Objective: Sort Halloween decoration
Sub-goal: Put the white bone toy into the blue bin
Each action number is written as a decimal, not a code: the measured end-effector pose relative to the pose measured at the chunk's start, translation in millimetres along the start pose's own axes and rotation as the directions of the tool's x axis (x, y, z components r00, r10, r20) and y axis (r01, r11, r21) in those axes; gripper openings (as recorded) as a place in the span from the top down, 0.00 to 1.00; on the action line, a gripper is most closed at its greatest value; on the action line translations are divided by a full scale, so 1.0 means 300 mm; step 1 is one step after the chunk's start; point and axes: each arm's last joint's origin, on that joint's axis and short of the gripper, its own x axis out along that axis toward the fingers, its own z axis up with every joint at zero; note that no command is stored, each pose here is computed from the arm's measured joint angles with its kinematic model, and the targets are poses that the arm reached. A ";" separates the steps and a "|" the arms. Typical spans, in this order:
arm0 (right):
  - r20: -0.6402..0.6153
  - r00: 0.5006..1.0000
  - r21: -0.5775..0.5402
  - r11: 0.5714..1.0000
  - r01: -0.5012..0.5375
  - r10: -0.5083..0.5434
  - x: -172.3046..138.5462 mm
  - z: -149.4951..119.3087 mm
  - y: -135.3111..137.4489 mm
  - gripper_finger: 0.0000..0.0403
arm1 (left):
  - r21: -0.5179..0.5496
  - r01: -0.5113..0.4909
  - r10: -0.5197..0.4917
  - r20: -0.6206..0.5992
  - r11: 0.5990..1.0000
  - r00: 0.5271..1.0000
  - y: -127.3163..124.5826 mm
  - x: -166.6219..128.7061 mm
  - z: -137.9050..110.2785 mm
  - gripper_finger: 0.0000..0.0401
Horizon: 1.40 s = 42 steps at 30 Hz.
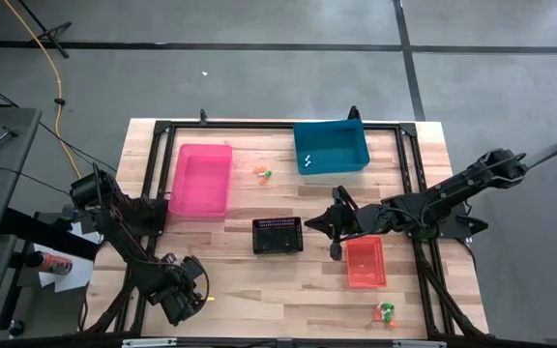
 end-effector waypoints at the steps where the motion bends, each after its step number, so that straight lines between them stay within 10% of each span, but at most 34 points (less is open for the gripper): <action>1: 0.000 1.000 0.000 1.000 0.000 0.000 0.000 0.000 0.000 1.00 | 0.000 0.000 0.000 0.000 1.000 1.000 0.000 0.000 0.000 0.98; 24: 0.000 1.000 0.000 1.000 0.001 -0.001 0.000 0.000 0.000 1.00 | 0.062 0.124 -0.131 0.132 0.990 0.983 0.025 -0.112 0.084 1.00; 33: 0.000 1.000 0.000 1.000 0.001 -0.001 0.000 0.000 0.000 1.00 | 0.218 0.017 -0.144 0.581 0.976 0.801 0.035 -0.180 0.290 1.00; 42: -0.012 1.000 -0.009 1.000 0.002 -0.003 0.000 -0.004 -0.001 1.00 | 0.388 0.074 -0.338 0.676 0.919 0.655 -0.017 -0.171 0.638 1.00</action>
